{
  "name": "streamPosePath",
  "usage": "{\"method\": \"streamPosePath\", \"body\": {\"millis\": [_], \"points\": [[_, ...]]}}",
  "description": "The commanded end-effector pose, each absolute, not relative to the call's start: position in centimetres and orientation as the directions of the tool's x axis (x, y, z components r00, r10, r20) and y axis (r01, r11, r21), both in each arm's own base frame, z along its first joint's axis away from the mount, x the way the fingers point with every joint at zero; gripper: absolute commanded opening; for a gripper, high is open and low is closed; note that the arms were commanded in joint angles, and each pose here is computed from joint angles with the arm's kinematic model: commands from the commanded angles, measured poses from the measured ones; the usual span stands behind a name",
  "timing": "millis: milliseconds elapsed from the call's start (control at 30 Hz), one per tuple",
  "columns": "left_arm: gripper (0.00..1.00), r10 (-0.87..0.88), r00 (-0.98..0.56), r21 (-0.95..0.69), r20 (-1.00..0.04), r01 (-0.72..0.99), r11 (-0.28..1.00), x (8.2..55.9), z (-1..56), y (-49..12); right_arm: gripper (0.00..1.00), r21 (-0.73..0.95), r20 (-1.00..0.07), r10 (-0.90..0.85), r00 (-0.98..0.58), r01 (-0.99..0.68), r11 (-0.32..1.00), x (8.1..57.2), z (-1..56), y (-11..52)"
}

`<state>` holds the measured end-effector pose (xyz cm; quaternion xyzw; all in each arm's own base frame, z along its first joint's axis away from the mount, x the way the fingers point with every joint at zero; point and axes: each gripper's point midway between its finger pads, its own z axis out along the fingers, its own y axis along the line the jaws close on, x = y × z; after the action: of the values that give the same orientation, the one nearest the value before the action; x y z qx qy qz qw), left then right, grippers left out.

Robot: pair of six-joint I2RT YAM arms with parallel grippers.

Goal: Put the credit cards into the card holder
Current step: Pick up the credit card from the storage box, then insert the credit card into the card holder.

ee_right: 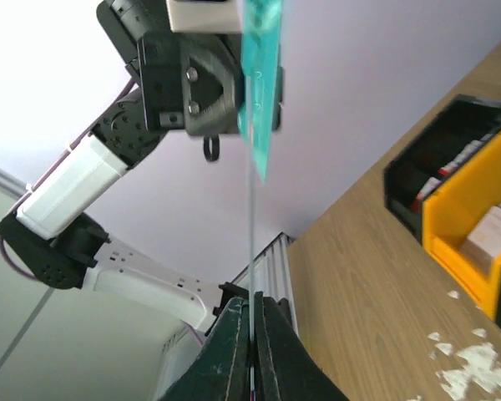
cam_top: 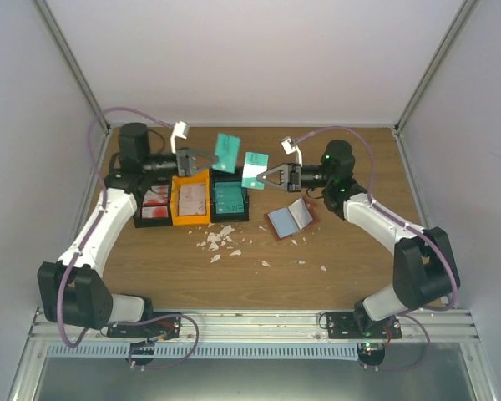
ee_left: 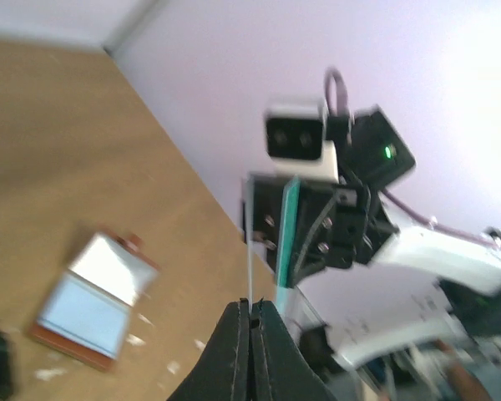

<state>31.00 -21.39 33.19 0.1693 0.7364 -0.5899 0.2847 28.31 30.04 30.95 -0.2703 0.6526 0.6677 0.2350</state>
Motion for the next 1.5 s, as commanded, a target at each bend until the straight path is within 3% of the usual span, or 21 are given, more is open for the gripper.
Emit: {"method": "streamPosePath", "body": {"millis": [0, 167, 300, 467, 600, 733, 1100, 1300, 1467], "points": [[0.00, -0.156, -0.675, -0.684, -0.721, 0.656, 0.319, 34.2, 35.6, -18.3, 0.03, 0.765, -0.644, -0.051, -0.763, -0.643, -0.036, 28.2, 30.5, 28.0], [0.00, -0.158, -0.690, -0.695, -0.706, 0.634, 0.339, 34.6, 34.5, -18.1, 0.00, 0.776, -0.630, -0.044, -0.775, -0.631, -0.005, 28.9, 29.7, 28.0], [0.00, -0.199, -0.697, -0.695, -0.689, 0.558, 0.453, 35.5, 32.5, -17.1, 0.01, 0.785, -0.614, -0.014, -0.789, -0.613, 0.083, 30.2, 28.2, 26.9], [0.00, -0.279, -0.678, -0.682, -0.680, 0.445, 0.581, 34.0, 29.3, -16.2, 0.01, 0.734, -0.624, 0.019, -0.781, -0.578, 0.358, 32.4, 24.0, 23.4], [0.00, -0.311, -0.710, -0.719, -0.632, 0.388, 0.577, 31.2, 25.1, -18.0, 0.01, 0.630, -0.612, -0.033, -0.790, -0.512, 0.585, 32.7, 18.9, 20.7], [0.00, -0.322, -0.747, -0.756, -0.582, 0.352, 0.551, 28.5, 21.4, -21.0, 0.01, 0.587, -0.518, -0.061, -0.853, -0.406, 0.700, 32.0, 14.0, 18.8], [0.00, -0.209, -0.830, -0.750, -0.517, 0.322, 0.578, 27.0, 14.3, -27.4, 0.01, 0.396, -0.392, -0.012, -0.920, -0.180, 0.900, 33.0, 7.3, 14.1], [0.00, -0.179, -0.826, -0.709, -0.534, 0.323, 0.627, 27.9, 12.8, -27.5, 0.01, 0.360, -0.374, -0.013, -0.928, -0.157, 0.920, 34.2, 5.7, 13.7], [0.00, -0.150, -0.826, -0.657, -0.543, 0.307, 0.688, 28.5, 11.5, -26.8, 0.00, 0.435, -0.309, -0.006, -0.951, -0.147, 0.888, 32.9, 4.3, 14.8]]}}
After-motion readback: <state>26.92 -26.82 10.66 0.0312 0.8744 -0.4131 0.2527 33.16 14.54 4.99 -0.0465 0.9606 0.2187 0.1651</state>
